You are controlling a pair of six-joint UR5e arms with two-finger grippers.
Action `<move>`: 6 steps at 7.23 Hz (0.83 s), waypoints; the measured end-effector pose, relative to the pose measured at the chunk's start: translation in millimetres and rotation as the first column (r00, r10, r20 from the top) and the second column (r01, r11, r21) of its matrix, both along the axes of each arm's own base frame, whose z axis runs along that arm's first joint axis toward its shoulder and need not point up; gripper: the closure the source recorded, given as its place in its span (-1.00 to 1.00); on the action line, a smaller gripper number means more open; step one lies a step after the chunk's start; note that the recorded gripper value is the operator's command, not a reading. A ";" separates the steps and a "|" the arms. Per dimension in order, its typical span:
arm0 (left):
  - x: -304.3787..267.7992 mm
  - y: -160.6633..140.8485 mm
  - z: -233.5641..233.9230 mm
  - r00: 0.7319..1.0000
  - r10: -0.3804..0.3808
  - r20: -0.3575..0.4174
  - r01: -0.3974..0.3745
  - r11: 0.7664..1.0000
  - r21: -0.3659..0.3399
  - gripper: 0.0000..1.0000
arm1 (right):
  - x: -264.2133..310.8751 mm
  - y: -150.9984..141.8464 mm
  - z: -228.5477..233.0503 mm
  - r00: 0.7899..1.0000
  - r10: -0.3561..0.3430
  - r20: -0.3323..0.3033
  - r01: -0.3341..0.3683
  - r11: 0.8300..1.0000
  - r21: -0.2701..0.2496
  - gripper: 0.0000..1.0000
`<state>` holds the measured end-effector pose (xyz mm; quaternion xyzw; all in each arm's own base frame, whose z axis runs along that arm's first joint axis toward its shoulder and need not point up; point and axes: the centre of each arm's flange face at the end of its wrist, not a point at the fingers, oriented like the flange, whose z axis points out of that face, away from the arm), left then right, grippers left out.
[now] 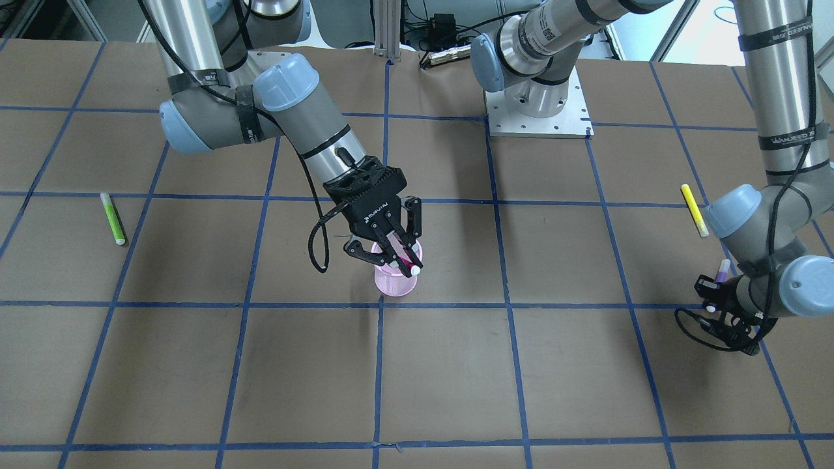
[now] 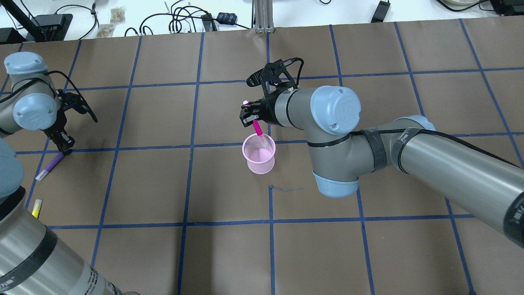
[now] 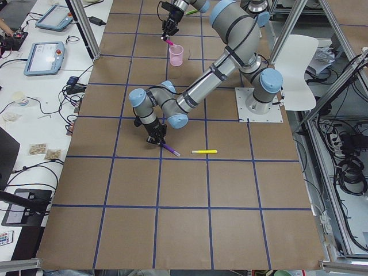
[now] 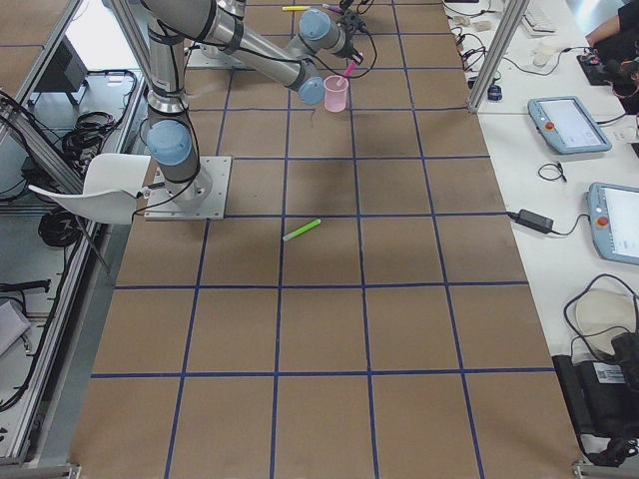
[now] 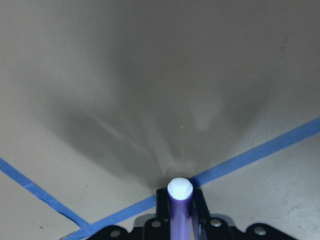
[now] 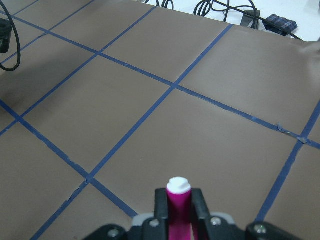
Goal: Insert purple and pink pens into pink cup
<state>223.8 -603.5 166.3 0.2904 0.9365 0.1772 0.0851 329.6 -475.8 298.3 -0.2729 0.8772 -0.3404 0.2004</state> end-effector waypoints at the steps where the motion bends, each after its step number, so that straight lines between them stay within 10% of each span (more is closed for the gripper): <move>1: -2.1 -3.1 9.2 1.000 -0.005 0.007 0.005 1.000 -0.015 1.00 | 5.9 3.6 -1.6 1.000 -0.001 0.008 0.001 1.000 0.010 -0.48; 2: -7.7 -5.7 23.9 1.000 -0.012 0.011 0.013 0.999 -0.038 1.00 | 9.0 5.6 -2.1 1.000 -0.001 0.012 0.001 1.000 0.016 -0.99; 6: -59.6 -6.6 114.2 0.993 -0.041 -0.112 0.016 0.976 -0.217 1.00 | 5.4 3.9 3.4 0.997 -0.064 0.043 0.062 0.996 0.058 -1.00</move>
